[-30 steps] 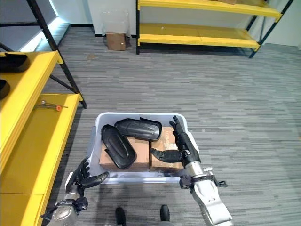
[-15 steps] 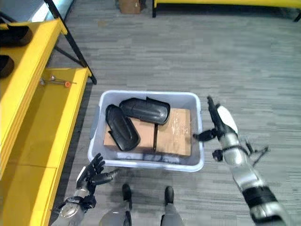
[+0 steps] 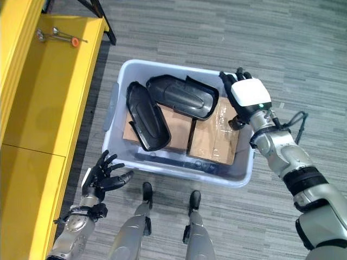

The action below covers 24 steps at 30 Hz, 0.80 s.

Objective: Move parts from the plastic box to the shelf.

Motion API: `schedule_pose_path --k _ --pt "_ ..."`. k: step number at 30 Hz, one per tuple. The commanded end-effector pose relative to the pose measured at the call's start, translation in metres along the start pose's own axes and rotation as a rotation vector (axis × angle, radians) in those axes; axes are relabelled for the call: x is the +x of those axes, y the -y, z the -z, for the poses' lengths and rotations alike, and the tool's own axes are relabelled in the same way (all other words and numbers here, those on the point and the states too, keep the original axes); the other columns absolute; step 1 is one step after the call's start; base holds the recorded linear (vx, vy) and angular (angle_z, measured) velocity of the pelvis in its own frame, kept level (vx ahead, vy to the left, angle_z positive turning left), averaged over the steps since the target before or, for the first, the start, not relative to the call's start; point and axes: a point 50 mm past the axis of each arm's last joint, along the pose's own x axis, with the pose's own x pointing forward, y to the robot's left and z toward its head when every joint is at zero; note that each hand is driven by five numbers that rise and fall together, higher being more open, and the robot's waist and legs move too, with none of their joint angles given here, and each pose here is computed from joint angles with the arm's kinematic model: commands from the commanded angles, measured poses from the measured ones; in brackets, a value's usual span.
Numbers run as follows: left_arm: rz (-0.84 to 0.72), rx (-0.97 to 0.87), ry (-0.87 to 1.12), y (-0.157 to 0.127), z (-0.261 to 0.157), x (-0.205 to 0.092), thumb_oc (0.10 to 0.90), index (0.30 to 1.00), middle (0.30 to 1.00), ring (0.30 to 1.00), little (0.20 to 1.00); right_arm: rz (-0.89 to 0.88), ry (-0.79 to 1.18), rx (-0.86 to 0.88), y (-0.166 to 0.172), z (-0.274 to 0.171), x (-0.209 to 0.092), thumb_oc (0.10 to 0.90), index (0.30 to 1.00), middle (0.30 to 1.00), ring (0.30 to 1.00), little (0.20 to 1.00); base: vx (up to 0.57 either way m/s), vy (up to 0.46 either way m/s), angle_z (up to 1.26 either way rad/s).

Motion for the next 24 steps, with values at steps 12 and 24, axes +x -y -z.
schedule_pose_path --k 12,24 --pt "0.028 -0.005 0.068 0.013 -0.012 0.004 0.900 1.000 1.000 1.000 1.000 0.243 0.009 -0.354 0.086 0.019 0.027 0.900 1.000 1.000 1.000 1.000 0.00 0.000 0.00" --pt "0.011 -0.015 0.102 0.016 -0.020 0.011 0.900 1.000 1.000 1.000 1.000 0.155 0.045 -0.511 0.075 0.021 0.027 0.900 1.000 1.000 1.000 1.000 0.00 0.000 0.00"
